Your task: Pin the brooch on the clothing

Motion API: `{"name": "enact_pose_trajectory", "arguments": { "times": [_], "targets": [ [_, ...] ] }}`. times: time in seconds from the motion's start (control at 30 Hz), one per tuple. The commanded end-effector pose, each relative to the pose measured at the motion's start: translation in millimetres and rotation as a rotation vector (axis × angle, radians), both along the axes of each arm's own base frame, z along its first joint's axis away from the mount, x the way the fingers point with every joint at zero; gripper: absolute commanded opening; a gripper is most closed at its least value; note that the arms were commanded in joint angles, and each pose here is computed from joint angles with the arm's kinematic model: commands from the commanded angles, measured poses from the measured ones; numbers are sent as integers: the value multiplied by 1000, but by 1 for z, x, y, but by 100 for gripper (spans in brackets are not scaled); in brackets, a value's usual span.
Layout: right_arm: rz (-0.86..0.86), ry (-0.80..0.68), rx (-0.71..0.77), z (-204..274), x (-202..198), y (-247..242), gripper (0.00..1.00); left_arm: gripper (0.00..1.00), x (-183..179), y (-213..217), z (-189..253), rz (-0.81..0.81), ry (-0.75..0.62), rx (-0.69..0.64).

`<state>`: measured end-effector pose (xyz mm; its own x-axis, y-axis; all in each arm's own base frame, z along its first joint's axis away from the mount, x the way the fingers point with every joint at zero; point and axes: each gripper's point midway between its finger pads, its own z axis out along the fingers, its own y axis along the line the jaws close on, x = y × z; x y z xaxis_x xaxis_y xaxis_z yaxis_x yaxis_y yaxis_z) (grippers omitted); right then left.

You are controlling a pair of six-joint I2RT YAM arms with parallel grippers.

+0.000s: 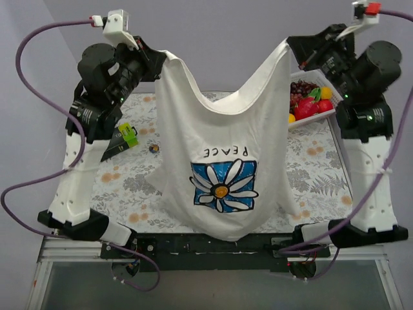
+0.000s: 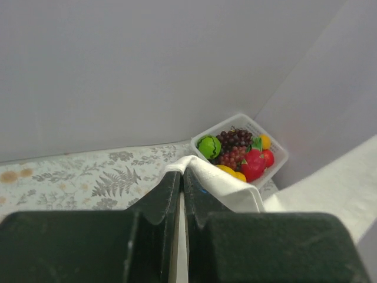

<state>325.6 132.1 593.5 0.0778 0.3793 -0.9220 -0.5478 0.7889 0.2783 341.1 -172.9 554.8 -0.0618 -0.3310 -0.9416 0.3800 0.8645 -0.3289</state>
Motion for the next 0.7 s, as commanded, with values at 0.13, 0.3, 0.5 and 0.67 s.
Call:
{"name": "enact_pose_trajectory", "arguments": {
  "times": [0.13,0.3,0.5,0.67],
  "targets": [
    [-8,-139,57,63,45,5,1,0,55,56,79,-53,-188,-145],
    [-89,-299,142,103,26,-15,1,0,68,98,101,-165,-242,-302],
    [-172,-328,151,106,31,-29,1,0,77,144,107,-157,-283,-339],
    [-168,-334,143,99,31,-28,1,0,73,162,110,-135,-299,-334]
  ]
}}
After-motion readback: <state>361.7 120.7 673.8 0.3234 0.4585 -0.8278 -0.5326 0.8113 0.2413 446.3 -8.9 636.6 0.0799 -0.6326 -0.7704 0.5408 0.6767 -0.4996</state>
